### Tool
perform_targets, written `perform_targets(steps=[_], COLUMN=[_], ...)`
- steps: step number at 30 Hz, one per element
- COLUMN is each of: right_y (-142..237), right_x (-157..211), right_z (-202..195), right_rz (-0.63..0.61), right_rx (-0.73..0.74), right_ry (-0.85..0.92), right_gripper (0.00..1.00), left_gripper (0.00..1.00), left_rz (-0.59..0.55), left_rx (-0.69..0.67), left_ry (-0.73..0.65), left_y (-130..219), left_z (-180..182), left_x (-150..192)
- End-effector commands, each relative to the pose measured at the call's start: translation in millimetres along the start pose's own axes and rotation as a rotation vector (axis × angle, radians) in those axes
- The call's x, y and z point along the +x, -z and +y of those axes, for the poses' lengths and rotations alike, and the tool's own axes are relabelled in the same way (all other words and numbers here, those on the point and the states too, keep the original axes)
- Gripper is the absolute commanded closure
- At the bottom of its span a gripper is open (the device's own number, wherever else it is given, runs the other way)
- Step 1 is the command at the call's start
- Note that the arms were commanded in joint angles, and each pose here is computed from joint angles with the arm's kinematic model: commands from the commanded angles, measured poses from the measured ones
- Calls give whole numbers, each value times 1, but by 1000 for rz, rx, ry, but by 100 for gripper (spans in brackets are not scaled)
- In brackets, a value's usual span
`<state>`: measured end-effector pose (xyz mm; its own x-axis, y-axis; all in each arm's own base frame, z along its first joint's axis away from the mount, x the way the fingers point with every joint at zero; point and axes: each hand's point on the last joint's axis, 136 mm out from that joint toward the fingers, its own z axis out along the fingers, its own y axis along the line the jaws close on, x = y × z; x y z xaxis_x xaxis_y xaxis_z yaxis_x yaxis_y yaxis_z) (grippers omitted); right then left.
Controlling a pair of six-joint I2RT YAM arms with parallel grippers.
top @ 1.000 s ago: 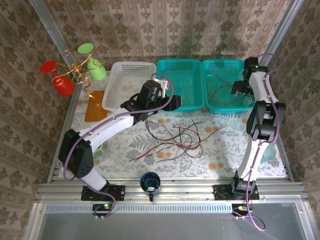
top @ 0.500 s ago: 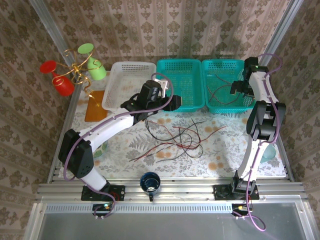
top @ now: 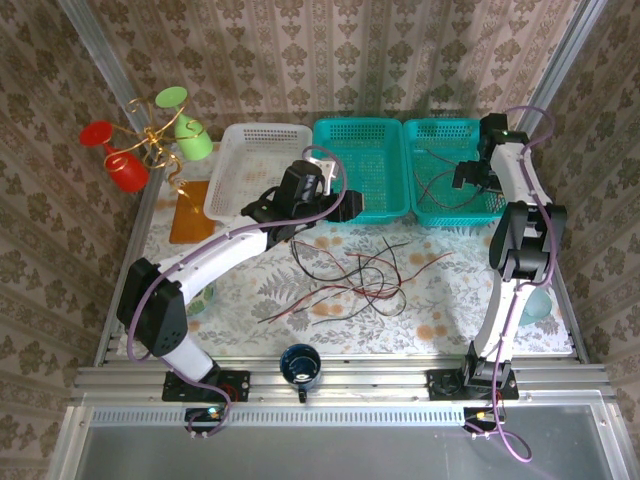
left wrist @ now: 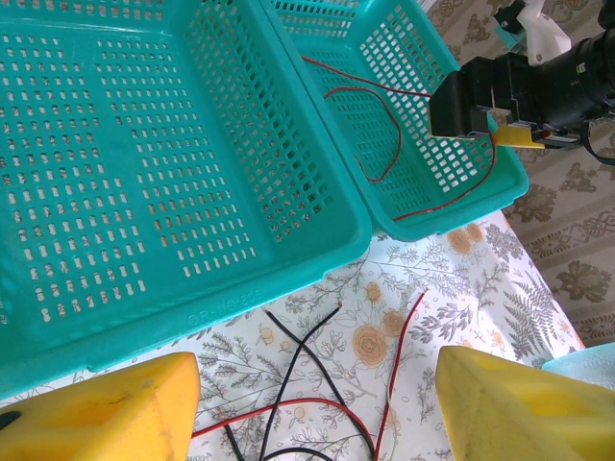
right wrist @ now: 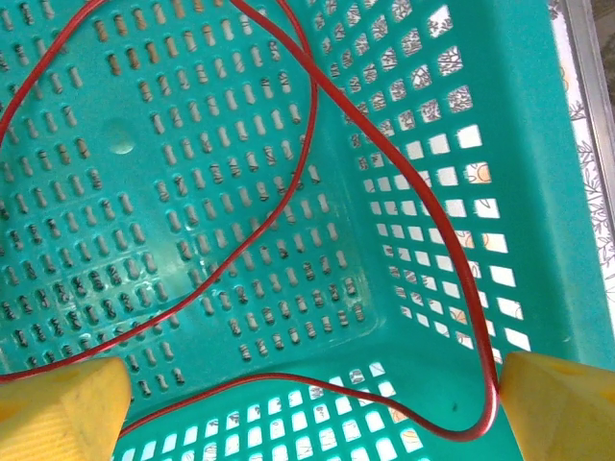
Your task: Untangle the cables
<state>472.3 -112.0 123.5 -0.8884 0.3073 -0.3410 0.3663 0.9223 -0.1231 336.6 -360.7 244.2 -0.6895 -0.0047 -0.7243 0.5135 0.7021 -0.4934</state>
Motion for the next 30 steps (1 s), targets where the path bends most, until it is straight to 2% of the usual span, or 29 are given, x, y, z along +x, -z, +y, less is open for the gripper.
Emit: perform_targets(steps=[1,9,21,26,30], right_y=[-9,-9,64,85,98], right_x=[13,14,4,14,45], right_z=[3,9,-1,4,35], right_rz=[59,77,-76,-105,-98], right_rx=[30,36,29,5,-51], right_ry=[38,52,24,26,71], right_gripper=[0,0,0,0,0], left_gripper=[33,33,33,33,33], left_rz=[-2,4,52,90,140], left_rx=[5,-2,-49,-66,-109], left_ry=[15,15,2,8,14], left_y=[9,14,41,51,60], left_z=[-1,0,13,16,28], left_x=[-2,0,6,17,37])
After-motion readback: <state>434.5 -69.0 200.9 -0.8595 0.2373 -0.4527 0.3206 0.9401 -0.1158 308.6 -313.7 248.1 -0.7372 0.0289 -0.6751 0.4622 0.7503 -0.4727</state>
